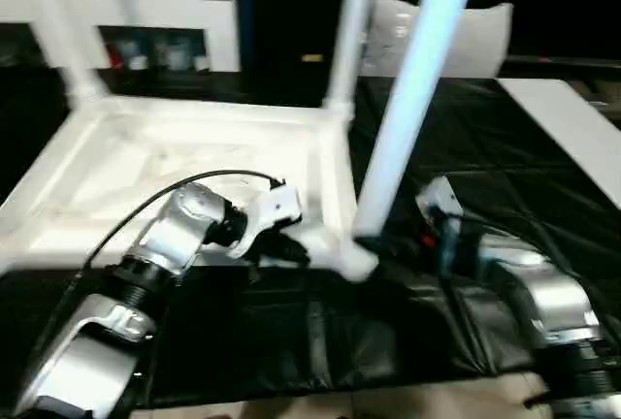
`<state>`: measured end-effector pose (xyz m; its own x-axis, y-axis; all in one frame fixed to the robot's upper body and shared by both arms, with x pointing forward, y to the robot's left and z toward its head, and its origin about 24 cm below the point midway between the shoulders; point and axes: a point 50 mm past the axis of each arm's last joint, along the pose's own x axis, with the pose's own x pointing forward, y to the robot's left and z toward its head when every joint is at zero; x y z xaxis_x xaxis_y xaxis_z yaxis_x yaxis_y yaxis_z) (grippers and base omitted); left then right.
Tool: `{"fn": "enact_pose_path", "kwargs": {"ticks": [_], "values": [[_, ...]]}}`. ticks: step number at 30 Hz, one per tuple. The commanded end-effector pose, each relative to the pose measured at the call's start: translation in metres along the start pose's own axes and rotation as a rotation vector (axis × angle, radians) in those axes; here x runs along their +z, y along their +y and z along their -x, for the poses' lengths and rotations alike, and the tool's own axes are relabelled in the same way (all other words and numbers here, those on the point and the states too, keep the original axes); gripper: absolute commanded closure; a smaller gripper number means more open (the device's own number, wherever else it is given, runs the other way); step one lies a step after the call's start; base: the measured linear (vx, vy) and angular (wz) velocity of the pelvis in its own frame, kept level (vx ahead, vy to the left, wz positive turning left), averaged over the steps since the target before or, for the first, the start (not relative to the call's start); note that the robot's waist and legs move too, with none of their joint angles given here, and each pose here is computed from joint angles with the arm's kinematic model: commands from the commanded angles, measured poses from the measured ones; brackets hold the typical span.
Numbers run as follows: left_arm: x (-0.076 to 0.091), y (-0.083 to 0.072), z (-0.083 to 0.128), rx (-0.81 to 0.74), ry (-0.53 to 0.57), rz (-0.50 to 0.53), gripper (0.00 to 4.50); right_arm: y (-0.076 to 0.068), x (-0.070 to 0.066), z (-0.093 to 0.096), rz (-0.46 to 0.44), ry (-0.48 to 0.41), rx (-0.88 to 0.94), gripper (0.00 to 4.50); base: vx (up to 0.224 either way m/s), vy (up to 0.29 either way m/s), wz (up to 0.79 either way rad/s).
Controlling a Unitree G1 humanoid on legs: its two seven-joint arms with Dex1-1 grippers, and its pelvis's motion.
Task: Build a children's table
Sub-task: Rotate leg to tighten
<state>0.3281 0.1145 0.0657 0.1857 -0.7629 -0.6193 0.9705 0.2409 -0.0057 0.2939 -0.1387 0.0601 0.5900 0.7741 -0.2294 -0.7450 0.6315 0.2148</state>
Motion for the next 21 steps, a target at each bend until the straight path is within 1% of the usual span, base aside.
{"fn": "enact_pose_path", "kwargs": {"ticks": [1,2,3,5,6,8,9,10,11,13,16,18,20,21], "values": [[0.042,-0.002,-0.019,0.057,-0.127,-0.036,4.5,0.028,-0.004,-0.035,-0.064,0.032,0.022,2.6,0.0,0.0,0.0],[0.042,-0.002,-0.019,0.057,-0.127,-0.036,4.5,0.028,-0.004,-0.035,-0.064,0.032,0.022,2.6,0.0,0.0,0.0],[0.046,0.0,-0.023,0.094,-0.132,-0.025,4.5,0.028,-0.003,-0.042,-0.068,0.03,-0.042,2.6,0.0,0.0,0.0],[0.055,0.002,-0.031,0.169,-0.153,0.001,4.5,0.03,0.0,-0.057,-0.121,0.01,-0.179,2.6,0.0,0.0,0.0],[0.06,0.002,-0.035,0.195,-0.161,0.005,4.5,0.031,0.002,-0.063,-0.131,-0.004,-0.217,2.6,0.0,0.0,0.0],[0.064,0.001,-0.038,0.207,-0.172,0.007,4.5,0.034,0.006,-0.069,-0.12,-0.029,-0.237,2.6,0.0,0.0,0.0],[0.065,0.001,-0.038,0.211,-0.175,0.004,4.5,0.034,0.008,-0.07,-0.117,-0.054,-0.242,2.25,0.0,0.0,0.0],[0.065,0.001,-0.038,0.211,-0.175,0.004,4.5,0.034,0.008,-0.07,-0.117,-0.054,-0.242,2.04,0.0,0.0,0.0],[0.064,0.0,-0.038,0.213,-0.172,-0.006,4.5,0.033,0.01,-0.068,-0.131,-0.081,-0.248,1.91,0.0,0.0,0.0],[0.061,0.001,-0.036,0.223,-0.161,-0.016,4.5,0.03,0.012,-0.064,-0.146,-0.107,-0.262,1.81,0.0,0.0,0.0],[0.051,0.002,-0.03,0.213,-0.143,-0.042,4.5,0.023,0.01,-0.053,-0.082,-0.108,-0.254,1.46,0.0,0.0,0.0],[0.046,0.002,-0.026,0.205,-0.132,-0.049,4.5,0.021,0.01,-0.046,-0.045,-0.107,-0.237,1.4,0.0,0.0,0.0],[0.041,0.002,-0.023,0.192,-0.124,-0.062,4.5,0.018,0.009,-0.04,-0.024,-0.105,-0.216,1.13,0.0,0.0,0.0],[0.035,0.003,-0.019,0.18,-0.109,-0.063,4.5,0.014,0.009,-0.031,0.001,-0.104,-0.182,1.05,0.0,0.0,0.0]]}}
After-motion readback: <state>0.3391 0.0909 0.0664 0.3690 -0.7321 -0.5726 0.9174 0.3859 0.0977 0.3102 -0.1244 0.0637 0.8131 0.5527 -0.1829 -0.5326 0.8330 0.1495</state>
